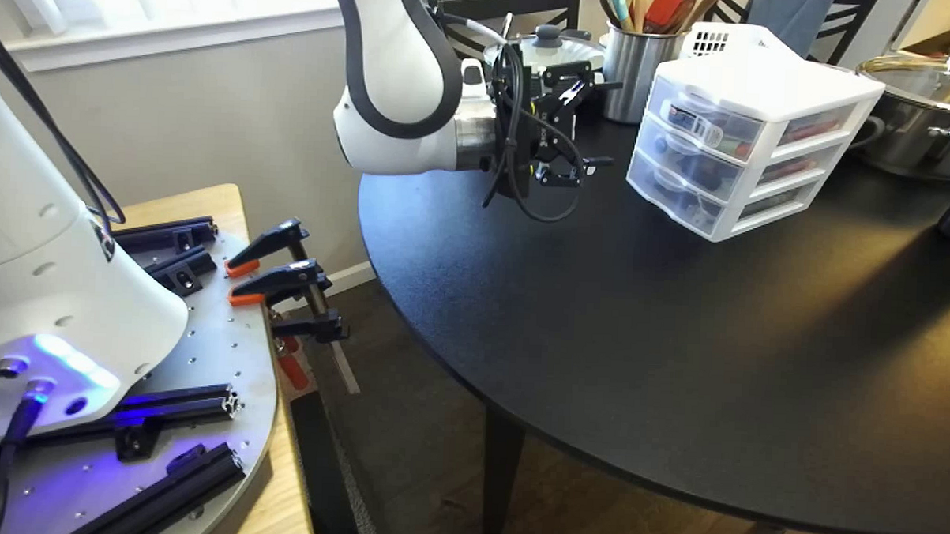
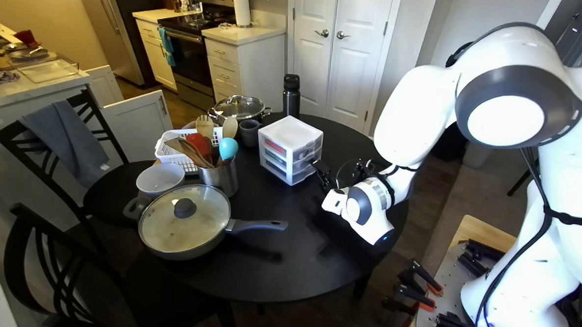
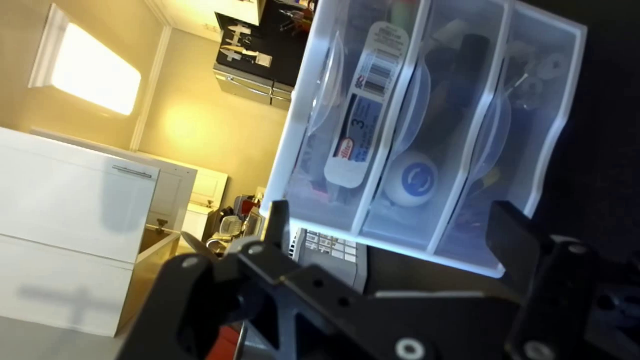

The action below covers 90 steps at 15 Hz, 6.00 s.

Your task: Open the middle drawer

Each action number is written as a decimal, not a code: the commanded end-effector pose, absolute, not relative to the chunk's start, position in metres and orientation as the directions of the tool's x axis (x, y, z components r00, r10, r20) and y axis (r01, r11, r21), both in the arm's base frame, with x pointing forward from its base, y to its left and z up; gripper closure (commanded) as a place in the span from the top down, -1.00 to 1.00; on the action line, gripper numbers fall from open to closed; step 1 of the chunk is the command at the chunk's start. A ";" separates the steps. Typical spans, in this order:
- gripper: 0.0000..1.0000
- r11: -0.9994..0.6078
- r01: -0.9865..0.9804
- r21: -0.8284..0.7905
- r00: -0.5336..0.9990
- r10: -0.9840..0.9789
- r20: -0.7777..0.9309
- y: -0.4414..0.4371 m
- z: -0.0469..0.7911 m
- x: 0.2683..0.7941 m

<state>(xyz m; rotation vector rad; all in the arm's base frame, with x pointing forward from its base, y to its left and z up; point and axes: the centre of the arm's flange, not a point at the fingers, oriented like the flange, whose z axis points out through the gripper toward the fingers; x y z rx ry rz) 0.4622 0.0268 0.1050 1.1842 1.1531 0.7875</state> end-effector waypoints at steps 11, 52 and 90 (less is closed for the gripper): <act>1.00 0.156 0.002 0.988 0.287 0.946 -0.150 -0.018 0.097 0.477; -0.94 0.221 0.019 0.975 0.257 0.941 -0.219 -0.037 0.081 0.514; -0.88 0.162 0.148 0.976 0.303 0.932 -0.200 -0.016 0.115 0.444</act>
